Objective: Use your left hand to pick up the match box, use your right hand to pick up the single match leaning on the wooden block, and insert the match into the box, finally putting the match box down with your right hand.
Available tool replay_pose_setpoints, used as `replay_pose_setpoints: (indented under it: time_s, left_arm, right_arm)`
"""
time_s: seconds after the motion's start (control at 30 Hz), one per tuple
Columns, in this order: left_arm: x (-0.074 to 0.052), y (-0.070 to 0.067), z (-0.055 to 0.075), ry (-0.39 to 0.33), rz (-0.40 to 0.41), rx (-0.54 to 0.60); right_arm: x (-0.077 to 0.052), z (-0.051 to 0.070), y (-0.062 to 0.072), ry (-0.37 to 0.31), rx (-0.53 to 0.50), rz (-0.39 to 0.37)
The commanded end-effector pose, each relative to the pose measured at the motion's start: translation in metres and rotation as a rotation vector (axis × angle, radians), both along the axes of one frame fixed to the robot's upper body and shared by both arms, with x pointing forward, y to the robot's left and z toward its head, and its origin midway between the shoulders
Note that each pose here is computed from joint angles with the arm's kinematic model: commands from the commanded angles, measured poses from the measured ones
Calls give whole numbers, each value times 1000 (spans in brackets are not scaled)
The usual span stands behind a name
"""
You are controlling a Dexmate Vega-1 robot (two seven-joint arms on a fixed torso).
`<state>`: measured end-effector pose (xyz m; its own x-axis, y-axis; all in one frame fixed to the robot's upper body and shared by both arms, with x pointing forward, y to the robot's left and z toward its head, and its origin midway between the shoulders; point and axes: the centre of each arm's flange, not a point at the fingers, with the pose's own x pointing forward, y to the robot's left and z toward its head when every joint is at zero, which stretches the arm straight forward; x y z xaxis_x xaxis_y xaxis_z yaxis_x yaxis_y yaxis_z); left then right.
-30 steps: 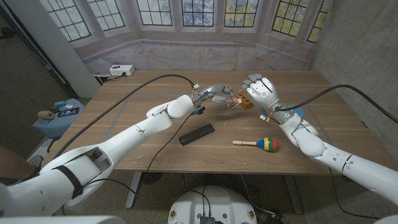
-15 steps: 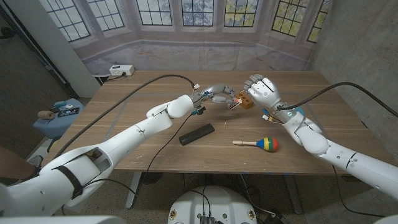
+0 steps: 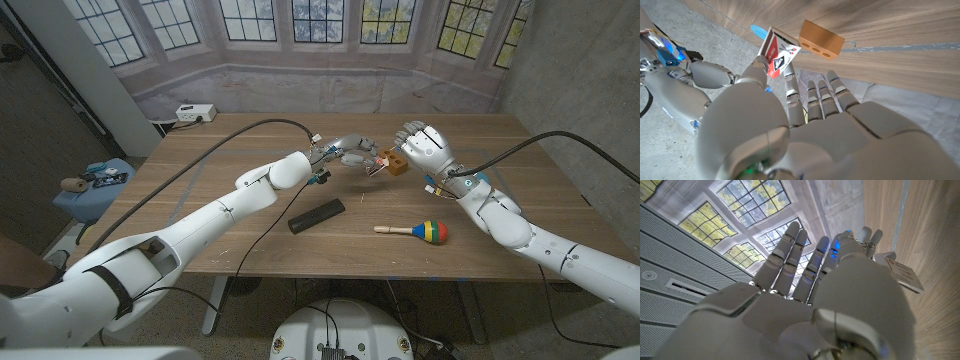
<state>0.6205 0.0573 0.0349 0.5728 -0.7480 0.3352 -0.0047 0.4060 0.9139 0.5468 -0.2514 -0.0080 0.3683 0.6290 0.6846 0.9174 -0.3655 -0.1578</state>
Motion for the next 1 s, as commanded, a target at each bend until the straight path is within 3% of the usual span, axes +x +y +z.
replay_pose_setpoints:
  time_s: [0.03, 1.0]
  left_arm:
    - [-3, 1, 1, -2, 3, 5]
    - [-4, 2, 1, -3, -2, 4]
  right_arm:
    - [1, -5, -8, 16, -19, -25]
    - [-7, -1, -7, 17, -125, -51]
